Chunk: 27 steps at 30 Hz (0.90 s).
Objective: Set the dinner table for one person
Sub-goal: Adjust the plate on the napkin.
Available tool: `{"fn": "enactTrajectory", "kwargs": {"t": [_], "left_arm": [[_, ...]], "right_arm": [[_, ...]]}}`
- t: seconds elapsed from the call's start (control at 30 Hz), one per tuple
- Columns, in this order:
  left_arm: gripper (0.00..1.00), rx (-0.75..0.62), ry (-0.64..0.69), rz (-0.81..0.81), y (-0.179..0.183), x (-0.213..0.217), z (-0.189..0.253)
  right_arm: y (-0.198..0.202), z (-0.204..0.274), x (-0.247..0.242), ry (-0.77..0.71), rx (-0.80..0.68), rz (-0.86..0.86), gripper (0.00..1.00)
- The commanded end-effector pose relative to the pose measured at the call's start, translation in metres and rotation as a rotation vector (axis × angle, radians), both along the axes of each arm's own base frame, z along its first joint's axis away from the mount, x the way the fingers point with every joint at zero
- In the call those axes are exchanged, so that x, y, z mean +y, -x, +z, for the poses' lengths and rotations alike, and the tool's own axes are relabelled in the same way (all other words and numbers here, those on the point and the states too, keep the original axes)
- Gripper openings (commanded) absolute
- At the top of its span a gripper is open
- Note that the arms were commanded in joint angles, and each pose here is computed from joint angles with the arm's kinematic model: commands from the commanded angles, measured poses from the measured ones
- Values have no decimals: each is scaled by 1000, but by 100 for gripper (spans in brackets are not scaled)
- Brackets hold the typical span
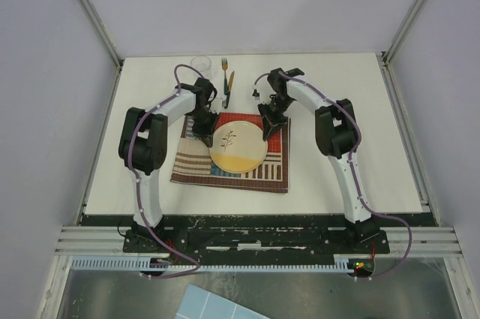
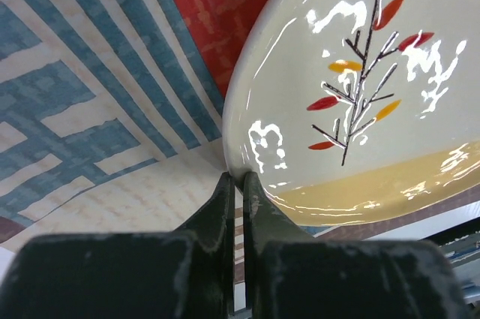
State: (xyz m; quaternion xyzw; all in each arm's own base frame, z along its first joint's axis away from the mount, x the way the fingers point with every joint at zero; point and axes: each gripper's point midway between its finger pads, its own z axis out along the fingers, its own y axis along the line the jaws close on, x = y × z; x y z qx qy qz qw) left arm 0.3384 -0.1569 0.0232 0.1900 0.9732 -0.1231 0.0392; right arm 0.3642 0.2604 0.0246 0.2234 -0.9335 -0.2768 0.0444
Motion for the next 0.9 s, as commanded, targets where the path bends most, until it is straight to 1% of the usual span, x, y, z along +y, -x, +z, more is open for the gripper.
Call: {"fn": "enactTrajectory", "kwargs": {"t": [0.0, 0.13, 0.33, 0.67, 0.87], "left_arm": [[3, -38, 5, -43, -11, -9, 5], [3, -44, 7, -42, -10, -8, 10], [3, -41, 2, -46, -8, -7, 14], [3, -77, -8, -54, -12, -4, 28], [3, -82, -19, -57, -13, -2, 29]], "right_arm": [[14, 64, 41, -148, -93, 91, 2], [18, 68, 46, -157, -96, 106, 2], [21, 62, 50, -152, -79, 113, 2], [17, 57, 55, -151, -85, 105, 2], [15, 48, 55, -142, -74, 100, 2]]}}
